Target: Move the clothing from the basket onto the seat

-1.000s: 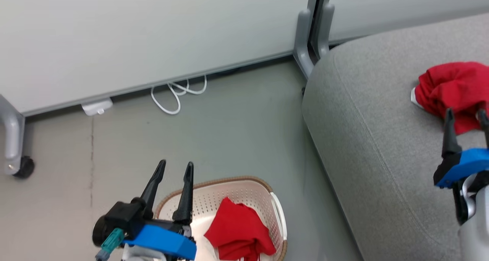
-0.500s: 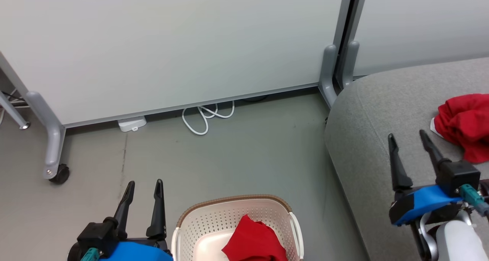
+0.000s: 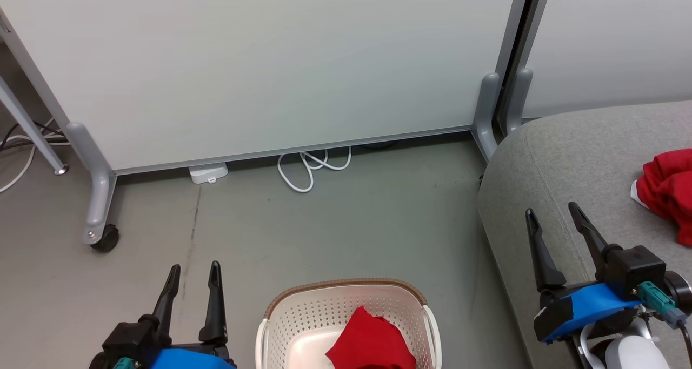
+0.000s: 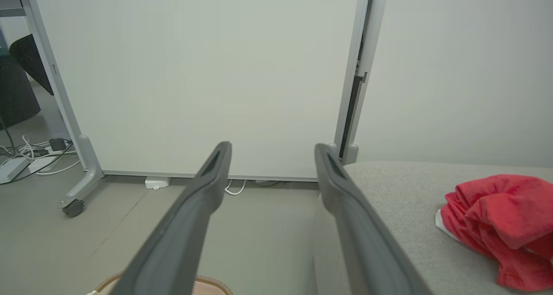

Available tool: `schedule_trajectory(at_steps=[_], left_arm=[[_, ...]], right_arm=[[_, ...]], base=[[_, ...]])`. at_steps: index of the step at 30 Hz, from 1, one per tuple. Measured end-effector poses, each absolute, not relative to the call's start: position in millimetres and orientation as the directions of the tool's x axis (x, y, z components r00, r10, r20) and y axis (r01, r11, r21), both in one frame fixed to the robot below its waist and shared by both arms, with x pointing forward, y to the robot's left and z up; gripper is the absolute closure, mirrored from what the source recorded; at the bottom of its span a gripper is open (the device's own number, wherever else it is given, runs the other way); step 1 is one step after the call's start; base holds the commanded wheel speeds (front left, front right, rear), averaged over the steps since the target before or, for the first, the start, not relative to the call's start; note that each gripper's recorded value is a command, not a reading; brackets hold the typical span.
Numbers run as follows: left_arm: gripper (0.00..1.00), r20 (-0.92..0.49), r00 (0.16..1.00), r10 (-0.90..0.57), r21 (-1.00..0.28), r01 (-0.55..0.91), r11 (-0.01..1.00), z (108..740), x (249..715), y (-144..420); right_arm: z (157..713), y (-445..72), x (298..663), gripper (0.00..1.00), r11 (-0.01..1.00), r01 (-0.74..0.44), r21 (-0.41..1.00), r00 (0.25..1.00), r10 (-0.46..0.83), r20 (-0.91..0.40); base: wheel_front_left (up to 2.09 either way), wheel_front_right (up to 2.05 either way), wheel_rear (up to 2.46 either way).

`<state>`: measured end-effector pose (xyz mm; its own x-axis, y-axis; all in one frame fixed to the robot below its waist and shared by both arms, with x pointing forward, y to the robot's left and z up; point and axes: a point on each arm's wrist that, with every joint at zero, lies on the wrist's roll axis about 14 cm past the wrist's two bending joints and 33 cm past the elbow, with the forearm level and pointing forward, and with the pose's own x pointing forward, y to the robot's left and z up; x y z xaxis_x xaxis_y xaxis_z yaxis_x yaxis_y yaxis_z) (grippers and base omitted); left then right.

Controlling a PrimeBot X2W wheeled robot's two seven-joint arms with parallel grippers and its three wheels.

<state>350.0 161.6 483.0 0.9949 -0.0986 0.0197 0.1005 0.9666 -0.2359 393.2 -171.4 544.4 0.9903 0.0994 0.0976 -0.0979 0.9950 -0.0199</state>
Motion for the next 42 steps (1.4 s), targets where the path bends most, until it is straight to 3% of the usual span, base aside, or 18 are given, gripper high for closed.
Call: schedule_trajectory(at_steps=[19,28,35,42], left_arm=[[0.0,-0.024,0.988,-0.152,-0.242,0.142,0.96,469,364,145],[0.0,-0.082,0.959,-0.272,-0.232,0.247,0.941,446,401,114],[0.0,-0.202,0.875,-0.441,-0.23,0.395,0.889,391,428,65],[0.0,-0.375,0.715,-0.59,-0.252,0.535,0.807,308,432,24]], right_arm=[[531,-167,399,0.0,0.994,-0.109,-0.003,0.993,0.109,0.055],[521,-168,430,0.0,0.994,-0.107,0.006,0.993,0.107,0.05],[496,-176,465,0.0,0.996,-0.093,-0.001,0.995,0.093,0.024],[462,-190,491,0.0,0.998,-0.062,0.009,0.998,0.062,-0.004]], base=[[0.0,0.0,0.0],[0.0,0.0,0.0],[0.0,0.0,0.0],[0.0,0.0,0.0]])
